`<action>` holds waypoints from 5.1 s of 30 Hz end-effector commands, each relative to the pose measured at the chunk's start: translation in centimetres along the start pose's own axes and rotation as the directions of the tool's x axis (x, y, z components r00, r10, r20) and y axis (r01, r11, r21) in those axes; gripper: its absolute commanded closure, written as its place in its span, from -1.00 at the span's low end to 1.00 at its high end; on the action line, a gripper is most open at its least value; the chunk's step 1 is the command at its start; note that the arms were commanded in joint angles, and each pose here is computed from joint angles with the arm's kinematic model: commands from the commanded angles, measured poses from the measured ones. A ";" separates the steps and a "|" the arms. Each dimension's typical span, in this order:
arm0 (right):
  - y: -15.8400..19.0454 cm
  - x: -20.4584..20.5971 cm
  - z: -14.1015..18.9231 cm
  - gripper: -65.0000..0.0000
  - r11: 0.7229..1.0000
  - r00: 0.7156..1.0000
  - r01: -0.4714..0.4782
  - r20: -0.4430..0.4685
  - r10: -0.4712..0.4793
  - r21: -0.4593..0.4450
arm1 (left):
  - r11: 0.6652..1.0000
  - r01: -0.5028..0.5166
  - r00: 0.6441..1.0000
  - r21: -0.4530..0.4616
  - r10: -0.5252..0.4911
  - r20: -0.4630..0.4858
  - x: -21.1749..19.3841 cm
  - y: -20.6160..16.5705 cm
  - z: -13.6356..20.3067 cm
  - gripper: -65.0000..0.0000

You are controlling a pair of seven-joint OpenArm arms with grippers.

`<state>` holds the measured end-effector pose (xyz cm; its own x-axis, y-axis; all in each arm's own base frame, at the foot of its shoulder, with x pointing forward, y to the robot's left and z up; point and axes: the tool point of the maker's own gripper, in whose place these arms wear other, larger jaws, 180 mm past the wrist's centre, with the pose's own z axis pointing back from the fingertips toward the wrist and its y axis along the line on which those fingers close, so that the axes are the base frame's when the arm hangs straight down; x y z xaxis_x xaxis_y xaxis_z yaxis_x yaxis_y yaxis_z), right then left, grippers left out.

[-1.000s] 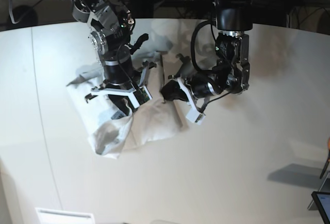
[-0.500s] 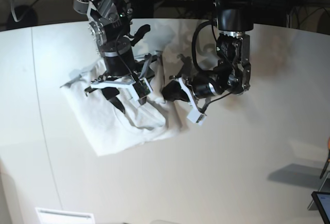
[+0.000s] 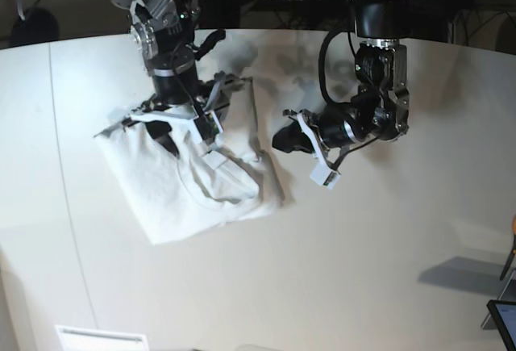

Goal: Fold the T-shirt properly

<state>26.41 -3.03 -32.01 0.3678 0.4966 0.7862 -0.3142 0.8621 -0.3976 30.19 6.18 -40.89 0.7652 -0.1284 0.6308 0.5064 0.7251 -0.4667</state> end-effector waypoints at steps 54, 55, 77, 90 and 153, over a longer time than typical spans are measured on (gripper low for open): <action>4.3 1.9 1.2 0.99 0.974 0.977 0.211 -0.050 -0.207 0.079 | 1.000 0.026 1.000 -0.012 -0.026 0.015 1.2 -0.7 -0.4 1.00; 4.2 1.9 1.2 0.99 0.975 0.977 0.208 -0.056 -0.205 0.072 | 1.000 0.021 1.000 -0.013 -0.021 0.011 1.0 -0.7 -0.4 1.00; 6.8 7.9 2.4 0.99 0.992 0.993 0.100 0.062 -0.104 0.075 | 0.999 -0.013 1.000 -0.041 0.012 -0.021 -0.4 -1.0 -1.7 1.00; 7.0 9.4 2.4 0.99 0.991 0.990 0.101 0.088 -0.109 0.086 | 0.998 -0.001 1.000 -0.070 -0.001 -0.026 -0.1 -2.1 -2.6 1.00; -12.2 0.2 -0.4 0.99 0.898 0.984 0.175 0.049 -0.170 -0.404 | 0.937 0.341 0.873 0.075 -0.345 0.344 11.2 -8.8 6.2 1.00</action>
<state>30.04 -12.99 -29.07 0.4326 0.3235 0.8415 0.0980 0.9110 -0.4006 31.36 3.58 -27.96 0.4180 -0.1740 0.8916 0.6772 0.7139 -0.1782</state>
